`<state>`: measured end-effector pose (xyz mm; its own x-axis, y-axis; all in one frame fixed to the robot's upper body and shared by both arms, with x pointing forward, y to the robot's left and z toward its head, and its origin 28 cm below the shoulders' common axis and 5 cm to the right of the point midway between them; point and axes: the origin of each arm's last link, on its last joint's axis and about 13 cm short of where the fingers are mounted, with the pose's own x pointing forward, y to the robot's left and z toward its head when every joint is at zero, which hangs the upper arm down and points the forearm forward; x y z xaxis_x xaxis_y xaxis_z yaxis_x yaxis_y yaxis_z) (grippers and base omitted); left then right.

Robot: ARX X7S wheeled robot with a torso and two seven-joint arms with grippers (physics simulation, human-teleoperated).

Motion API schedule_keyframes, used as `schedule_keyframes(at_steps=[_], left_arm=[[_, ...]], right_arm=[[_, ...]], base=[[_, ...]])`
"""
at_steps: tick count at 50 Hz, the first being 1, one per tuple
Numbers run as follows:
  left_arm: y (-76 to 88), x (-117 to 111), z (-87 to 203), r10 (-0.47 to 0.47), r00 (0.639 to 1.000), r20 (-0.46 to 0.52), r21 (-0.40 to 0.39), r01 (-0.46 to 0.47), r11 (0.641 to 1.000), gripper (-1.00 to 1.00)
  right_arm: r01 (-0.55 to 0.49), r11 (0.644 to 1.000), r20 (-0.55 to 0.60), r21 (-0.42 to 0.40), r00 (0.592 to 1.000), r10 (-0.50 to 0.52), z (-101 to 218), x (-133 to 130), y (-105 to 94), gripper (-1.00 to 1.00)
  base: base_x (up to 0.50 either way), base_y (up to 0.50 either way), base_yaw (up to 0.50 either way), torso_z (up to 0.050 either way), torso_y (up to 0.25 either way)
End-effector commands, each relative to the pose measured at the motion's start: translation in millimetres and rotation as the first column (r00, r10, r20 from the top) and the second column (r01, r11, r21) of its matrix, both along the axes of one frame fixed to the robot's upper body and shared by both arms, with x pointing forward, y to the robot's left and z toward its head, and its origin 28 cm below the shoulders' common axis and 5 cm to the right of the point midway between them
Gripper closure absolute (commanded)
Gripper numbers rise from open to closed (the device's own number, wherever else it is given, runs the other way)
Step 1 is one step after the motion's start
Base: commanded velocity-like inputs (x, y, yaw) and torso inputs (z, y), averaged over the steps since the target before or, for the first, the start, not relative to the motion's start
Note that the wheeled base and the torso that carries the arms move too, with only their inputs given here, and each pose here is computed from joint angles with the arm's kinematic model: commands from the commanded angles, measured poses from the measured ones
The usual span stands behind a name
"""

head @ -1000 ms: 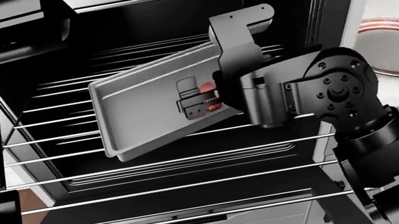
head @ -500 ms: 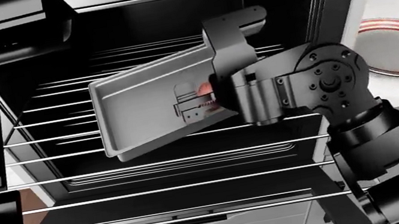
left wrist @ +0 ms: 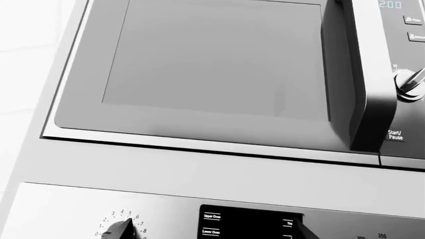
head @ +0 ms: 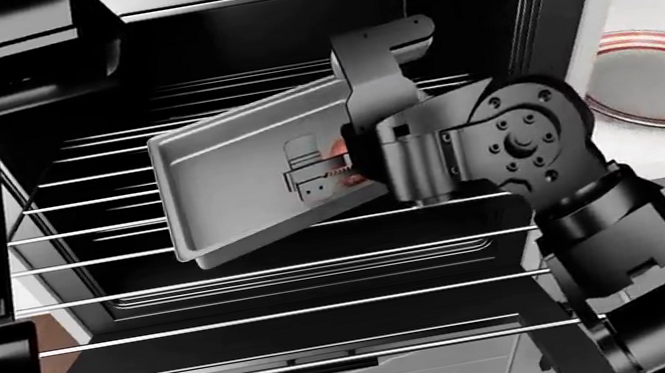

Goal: Pick the sweet potato from the top rack in the oven and place it on the plate on the counter.

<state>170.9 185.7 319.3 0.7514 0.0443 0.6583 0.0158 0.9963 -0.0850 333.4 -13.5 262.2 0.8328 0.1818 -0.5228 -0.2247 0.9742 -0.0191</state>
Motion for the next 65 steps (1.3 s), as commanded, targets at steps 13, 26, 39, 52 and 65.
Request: schedule_keyframes(at_steps=[13, 26, 39, 52, 65], left_arm=[[-0.7, -1, 0, -0.001, 1.000, 0.000, 0.001, 0.001, 1.000, -1.00], [-0.9, -1, -1, -0.003, 1.000, -0.001, -0.002, 0.003, 1.000, -1.00], [-0.9, 0, -2, -0.001, 1.000, -0.002, -0.004, 0.001, 1.000, -1.00], [-0.8, 0, -3, -0.002, 1.000, -0.005, -0.007, 0.002, 1.000, -1.00], [-1.0, 0, -2, -0.004, 1.000, -0.004, -0.007, 0.004, 1.000, -1.00]], right_arm=[[0.006, 1.000, -0.002, -0.009, 1.000, -0.006, -13, 6, 1.5, -1.00], [0.000, 1.000, -0.018, -0.015, 1.000, -0.001, -19, 1, 1.7, -1.00], [-0.006, 1.000, -0.005, -0.008, 1.000, 0.006, -19, 2, 0.5, 1.00], [-0.019, 1.000, 0.005, -0.002, 1.000, 0.019, -18, 2, 0.7, 1.00], [-0.076, 0.992, 0.101, 0.104, 0.993, 0.065, -14, -3, -5.5, 1.00]], base=[[0.00, 0.00, 0.00, 0.000, 0.000], [0.00, 0.00, 0.00, 0.000, 0.000], [0.00, 0.00, 0.00, 0.000, 0.000], [0.00, 0.00, 0.00, 0.000, -0.001], [0.00, 0.00, 0.00, 0.000, 0.000]])
